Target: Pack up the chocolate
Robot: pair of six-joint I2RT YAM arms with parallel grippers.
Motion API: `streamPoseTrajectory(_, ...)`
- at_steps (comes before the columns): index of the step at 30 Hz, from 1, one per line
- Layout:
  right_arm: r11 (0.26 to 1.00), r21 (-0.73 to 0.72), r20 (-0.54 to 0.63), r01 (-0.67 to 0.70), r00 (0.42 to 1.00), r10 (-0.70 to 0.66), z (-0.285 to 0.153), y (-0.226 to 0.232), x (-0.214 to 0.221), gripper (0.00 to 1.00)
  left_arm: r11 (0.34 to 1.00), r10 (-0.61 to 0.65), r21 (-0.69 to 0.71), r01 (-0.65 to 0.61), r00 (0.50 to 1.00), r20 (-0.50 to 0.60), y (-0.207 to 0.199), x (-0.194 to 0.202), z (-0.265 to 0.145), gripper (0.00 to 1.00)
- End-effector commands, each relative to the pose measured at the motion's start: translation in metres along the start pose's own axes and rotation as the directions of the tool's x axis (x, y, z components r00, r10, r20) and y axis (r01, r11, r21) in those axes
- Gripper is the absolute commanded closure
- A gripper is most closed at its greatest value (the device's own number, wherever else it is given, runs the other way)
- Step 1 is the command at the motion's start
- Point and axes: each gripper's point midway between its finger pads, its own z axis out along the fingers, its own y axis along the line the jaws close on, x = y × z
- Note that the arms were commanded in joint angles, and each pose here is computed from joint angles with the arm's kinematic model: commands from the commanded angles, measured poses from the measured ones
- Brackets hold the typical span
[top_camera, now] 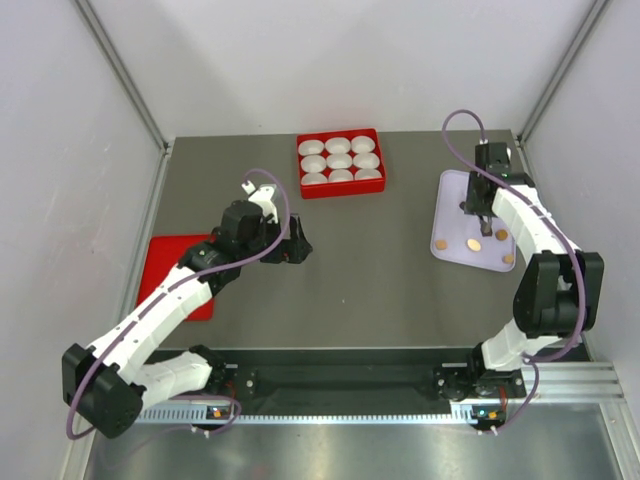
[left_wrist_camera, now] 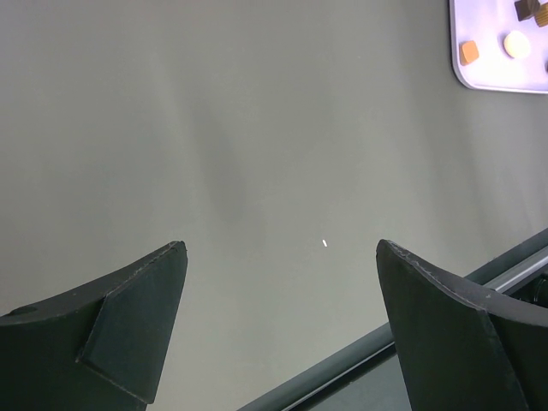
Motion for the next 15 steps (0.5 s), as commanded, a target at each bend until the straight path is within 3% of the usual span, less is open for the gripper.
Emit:
streamPoseTrajectory(1, 1.0, -0.016, 0.078, -0.015, 0.997, 0.016, -0.002, -0.001, -0.029, 0.59, 0.999, 0.02, 0.03, -0.022, 0.998, 0.067, -0.011, -0.023, -0.002, 0.03)
streamPoseTrajectory(15, 0.999, -0.033, 0.057, 0.003, 0.998, -0.001, 0.013, 0.007, -0.026, 0.66, 1.0, 0.017, 0.016, -0.018, 0.998, 0.06, -0.007, -0.02, -0.001, 0.04)
